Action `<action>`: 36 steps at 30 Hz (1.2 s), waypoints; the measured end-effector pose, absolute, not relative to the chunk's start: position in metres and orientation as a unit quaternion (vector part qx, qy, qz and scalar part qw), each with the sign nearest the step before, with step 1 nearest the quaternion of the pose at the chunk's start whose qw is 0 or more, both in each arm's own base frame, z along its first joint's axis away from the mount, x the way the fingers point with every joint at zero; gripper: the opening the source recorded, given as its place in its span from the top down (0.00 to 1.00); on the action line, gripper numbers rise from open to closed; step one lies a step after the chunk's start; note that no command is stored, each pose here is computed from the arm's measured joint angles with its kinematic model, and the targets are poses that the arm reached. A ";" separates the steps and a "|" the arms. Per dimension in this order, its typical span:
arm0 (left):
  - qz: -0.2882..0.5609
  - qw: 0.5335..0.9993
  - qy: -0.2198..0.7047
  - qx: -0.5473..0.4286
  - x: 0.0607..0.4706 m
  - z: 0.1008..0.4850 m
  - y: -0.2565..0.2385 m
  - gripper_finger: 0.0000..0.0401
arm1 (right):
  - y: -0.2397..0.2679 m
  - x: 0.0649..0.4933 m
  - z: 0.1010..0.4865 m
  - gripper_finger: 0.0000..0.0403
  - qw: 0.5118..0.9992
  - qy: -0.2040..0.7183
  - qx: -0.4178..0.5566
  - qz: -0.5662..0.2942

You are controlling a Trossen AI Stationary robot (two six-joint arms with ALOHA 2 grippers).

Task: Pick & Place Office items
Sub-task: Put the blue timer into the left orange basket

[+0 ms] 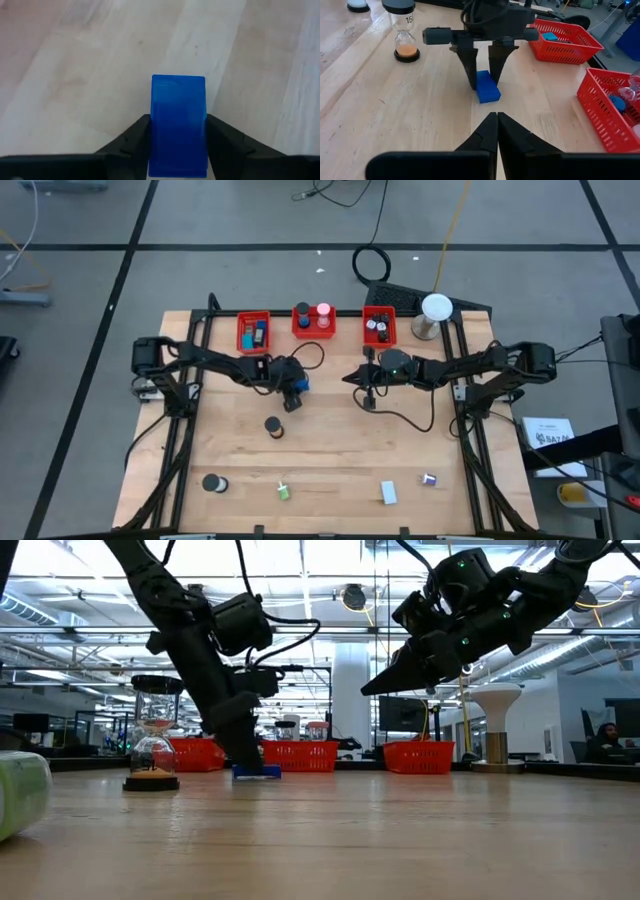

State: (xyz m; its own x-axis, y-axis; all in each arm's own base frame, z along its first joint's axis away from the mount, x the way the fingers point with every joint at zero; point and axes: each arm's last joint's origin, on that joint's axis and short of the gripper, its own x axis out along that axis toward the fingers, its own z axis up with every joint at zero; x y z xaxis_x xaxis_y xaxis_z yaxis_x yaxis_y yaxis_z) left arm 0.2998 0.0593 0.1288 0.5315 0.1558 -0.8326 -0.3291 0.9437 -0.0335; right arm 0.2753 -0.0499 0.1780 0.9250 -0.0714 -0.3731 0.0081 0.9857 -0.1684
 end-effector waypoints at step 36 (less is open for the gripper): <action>0.525 0.695 0.329 -0.365 0.159 0.167 0.232 0.62 | -0.049 0.276 0.179 1.00 0.979 0.188 -0.072 -0.022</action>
